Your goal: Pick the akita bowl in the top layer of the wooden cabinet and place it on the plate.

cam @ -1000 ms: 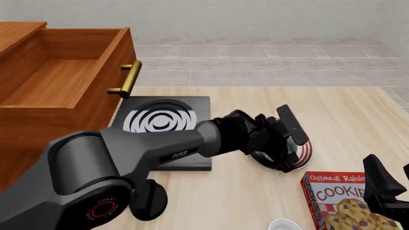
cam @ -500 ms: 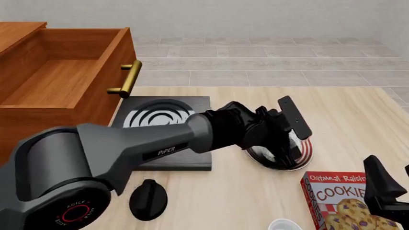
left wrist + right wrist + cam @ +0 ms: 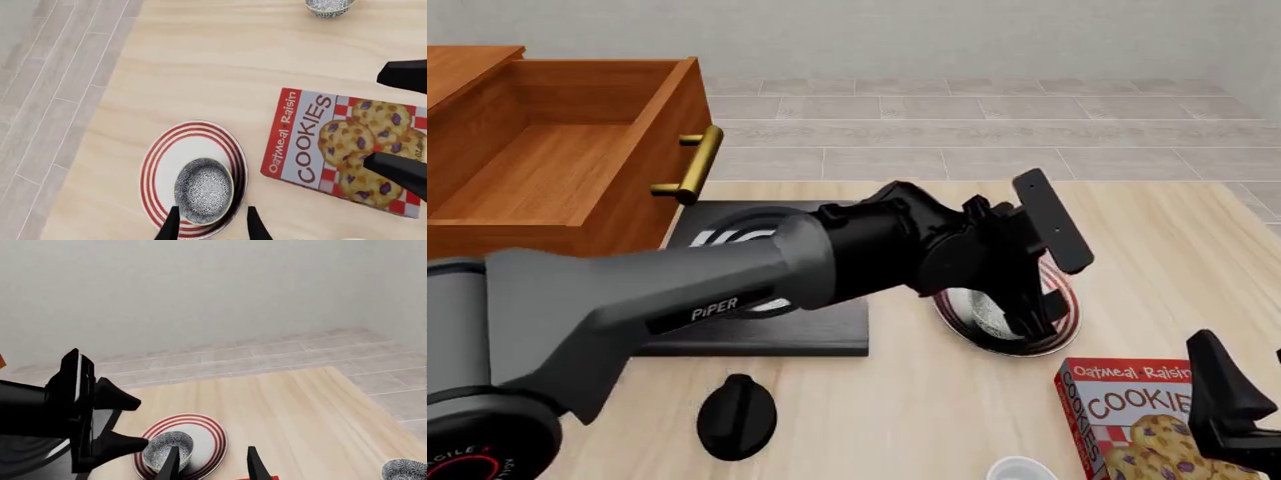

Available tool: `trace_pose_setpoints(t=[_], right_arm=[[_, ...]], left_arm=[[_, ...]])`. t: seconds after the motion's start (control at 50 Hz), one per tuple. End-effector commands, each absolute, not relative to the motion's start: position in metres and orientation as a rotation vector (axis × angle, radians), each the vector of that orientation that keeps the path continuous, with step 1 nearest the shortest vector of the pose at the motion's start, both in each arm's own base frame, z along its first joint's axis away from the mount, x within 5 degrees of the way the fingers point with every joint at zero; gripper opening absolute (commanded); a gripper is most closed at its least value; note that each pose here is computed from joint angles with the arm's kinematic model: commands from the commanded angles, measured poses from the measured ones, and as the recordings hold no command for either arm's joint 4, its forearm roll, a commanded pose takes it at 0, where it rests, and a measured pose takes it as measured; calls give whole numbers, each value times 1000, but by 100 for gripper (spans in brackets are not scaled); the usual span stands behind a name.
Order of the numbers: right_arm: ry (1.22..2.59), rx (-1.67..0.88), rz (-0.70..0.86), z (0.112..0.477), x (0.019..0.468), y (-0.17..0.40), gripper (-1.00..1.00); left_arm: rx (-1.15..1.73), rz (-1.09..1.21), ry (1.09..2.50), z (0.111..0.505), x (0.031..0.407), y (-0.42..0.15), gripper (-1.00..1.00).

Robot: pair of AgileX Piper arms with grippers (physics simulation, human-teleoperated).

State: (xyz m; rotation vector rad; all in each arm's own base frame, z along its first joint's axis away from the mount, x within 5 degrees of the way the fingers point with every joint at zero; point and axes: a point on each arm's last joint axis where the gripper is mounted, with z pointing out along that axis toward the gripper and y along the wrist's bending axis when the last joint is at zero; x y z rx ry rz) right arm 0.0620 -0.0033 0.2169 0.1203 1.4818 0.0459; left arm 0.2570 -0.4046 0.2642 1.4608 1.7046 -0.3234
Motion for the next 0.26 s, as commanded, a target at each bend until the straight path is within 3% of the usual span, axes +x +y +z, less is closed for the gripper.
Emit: trace_pose_setpoints(t=[0.02,0.26], right_arm=[[1479,110,36,217,61,-3,100],[1478,104,33,217,61,-3,100]], left_arm=[[1466,-327,1674,284,249,-401,100],[1466,-324,1658,294,249,-399,100]])
